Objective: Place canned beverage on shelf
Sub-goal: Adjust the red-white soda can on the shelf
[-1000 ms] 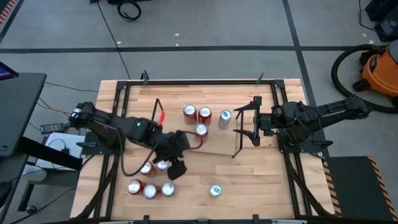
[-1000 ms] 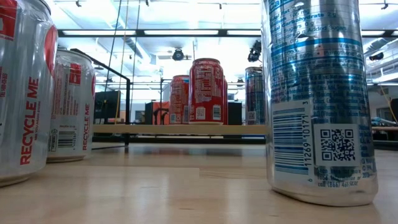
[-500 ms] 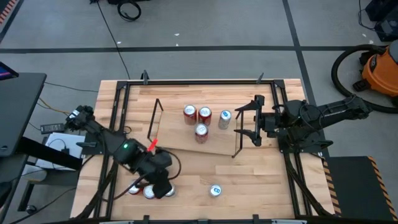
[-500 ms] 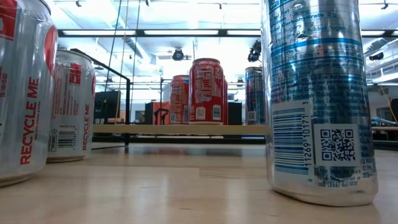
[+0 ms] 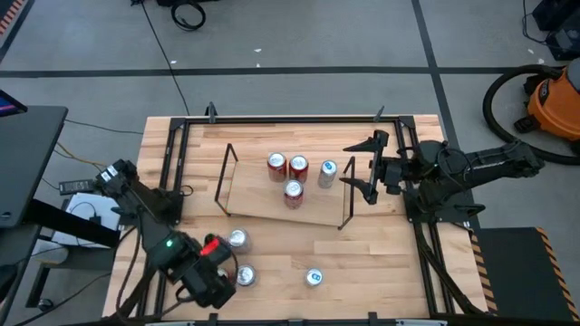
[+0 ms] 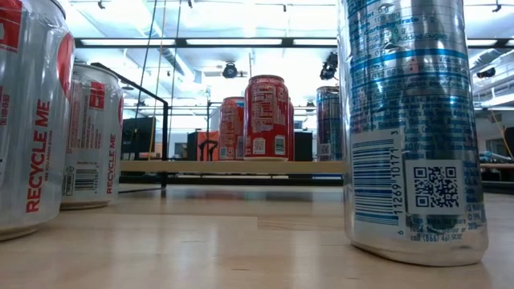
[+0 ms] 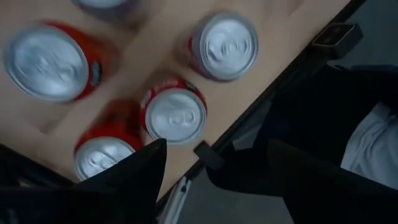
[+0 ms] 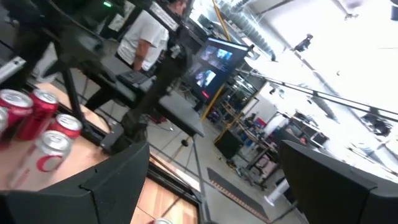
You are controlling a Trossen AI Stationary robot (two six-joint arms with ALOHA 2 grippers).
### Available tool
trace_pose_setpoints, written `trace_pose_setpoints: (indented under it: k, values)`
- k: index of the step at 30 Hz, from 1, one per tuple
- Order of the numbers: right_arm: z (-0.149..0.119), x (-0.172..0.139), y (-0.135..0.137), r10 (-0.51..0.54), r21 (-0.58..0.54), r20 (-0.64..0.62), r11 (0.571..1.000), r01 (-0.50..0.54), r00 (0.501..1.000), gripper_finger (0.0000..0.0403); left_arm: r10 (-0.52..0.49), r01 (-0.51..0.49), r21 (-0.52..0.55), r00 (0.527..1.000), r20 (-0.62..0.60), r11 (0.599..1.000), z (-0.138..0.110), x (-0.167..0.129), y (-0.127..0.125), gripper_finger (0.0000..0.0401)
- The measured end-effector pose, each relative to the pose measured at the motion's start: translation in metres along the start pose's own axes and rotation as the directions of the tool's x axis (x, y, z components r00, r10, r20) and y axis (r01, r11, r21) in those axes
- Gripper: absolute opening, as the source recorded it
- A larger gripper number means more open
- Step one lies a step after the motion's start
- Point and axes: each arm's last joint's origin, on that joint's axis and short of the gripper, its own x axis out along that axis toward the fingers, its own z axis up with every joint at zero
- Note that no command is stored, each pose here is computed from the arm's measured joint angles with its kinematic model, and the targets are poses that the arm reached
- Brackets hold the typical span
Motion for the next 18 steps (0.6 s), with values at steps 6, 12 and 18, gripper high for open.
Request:
trace_pose_setpoints:
  k: [6,12,18]
  values:
    - [-0.003,0.001,-0.008,0.0,0.0,0.044,1.0,0.0,0.999,0.0368,0.043,-0.043,0.022,0.999,-0.03,0.999,-0.009,0.015,-0.005,0.029]
    - [-0.005,0.001,-0.013,0.051,0.009,0.12,0.999,-0.052,0.991,0.0368,0.05,-0.05,0.017,0.999,0.022,0.999,0.005,0.016,-0.006,0.029]
    - [-0.011,0.009,-0.013,0.057,0.005,0.108,0.998,-0.058,0.992,0.0368,0.09,-0.11,0.138,0.986,0.143,0.984,0.037,0.015,0.0,0.029]
